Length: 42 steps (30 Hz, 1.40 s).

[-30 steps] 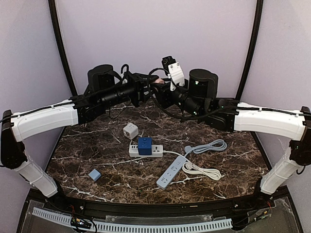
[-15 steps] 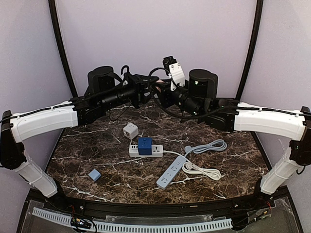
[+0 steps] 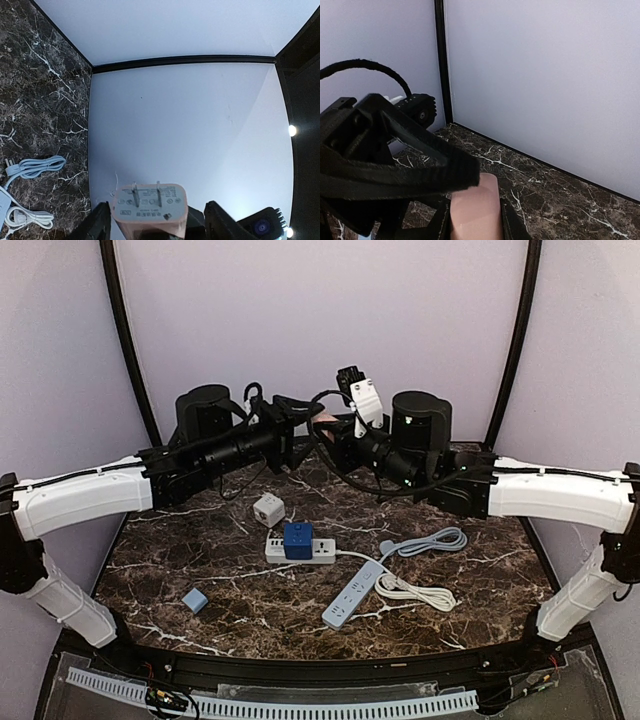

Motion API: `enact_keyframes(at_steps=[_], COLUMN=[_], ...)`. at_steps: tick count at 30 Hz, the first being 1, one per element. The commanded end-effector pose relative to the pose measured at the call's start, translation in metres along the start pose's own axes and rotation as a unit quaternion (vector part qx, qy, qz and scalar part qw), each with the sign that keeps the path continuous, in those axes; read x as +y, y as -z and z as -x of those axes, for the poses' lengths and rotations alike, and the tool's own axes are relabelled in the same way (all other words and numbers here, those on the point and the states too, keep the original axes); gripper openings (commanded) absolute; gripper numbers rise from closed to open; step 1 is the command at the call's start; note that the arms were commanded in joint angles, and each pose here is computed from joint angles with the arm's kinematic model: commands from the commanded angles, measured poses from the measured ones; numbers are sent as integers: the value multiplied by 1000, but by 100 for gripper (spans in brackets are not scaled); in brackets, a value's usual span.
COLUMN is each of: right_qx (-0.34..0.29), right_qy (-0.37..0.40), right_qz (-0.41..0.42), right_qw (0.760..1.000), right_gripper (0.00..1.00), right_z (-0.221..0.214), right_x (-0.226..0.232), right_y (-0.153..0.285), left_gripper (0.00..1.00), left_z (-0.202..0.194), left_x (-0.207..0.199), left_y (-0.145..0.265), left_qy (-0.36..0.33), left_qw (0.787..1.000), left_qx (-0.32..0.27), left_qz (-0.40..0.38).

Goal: Insert the plug

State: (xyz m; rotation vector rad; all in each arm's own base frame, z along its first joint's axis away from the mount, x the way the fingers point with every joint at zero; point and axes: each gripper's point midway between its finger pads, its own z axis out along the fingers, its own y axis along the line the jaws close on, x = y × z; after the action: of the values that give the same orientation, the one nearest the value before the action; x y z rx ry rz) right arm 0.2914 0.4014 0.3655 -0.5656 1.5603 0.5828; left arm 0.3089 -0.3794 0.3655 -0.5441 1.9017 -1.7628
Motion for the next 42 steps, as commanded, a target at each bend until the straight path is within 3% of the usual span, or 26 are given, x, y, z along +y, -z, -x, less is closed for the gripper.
enact_keyframes(at_steps=[1,2,3,5,12,18,24,30,36,42], right_qx=[6,7,9,16,69,127,163,244,316,380], right_qy=[17,19,23,30,96,130,147,142,165,204], right_qz=[-7,-5,-4,0,51,92,141,149,151,175], right_qw=[1000,1000,1000,999,992,979,965,948,922,885], right_gripper=[0,0,0,0,0,0,0,0,0,0], right_z=[2,3,3,1,-21,-38,-44,-50,-45,-72], right_x=[-8,-9,-10,-12,-7,-12,-3,1,7,24], right_y=[20,25,29,38,65,77,87,85,75,69], left_gripper=[75,79,91,98,99,99,99,99,99,99], left_z=[5,5,5,10,17,30,50,64,70,80], left_x=[-6,0,0,9,44,64,77,80,91,96], left_y=[24,26,31,38,71,119,178,197,198,203], left_qy=[-22,-23,-25,-26,-62,-123,-220,-333,-367,-404], left_qw=[1000,999,999,999,991,972,928,879,855,829], left_qx=[-21,-23,-23,-40,-64,-87,-101,-86,-70,-64], left_qz=[4,10,13,25,96,179,285,331,360,382])
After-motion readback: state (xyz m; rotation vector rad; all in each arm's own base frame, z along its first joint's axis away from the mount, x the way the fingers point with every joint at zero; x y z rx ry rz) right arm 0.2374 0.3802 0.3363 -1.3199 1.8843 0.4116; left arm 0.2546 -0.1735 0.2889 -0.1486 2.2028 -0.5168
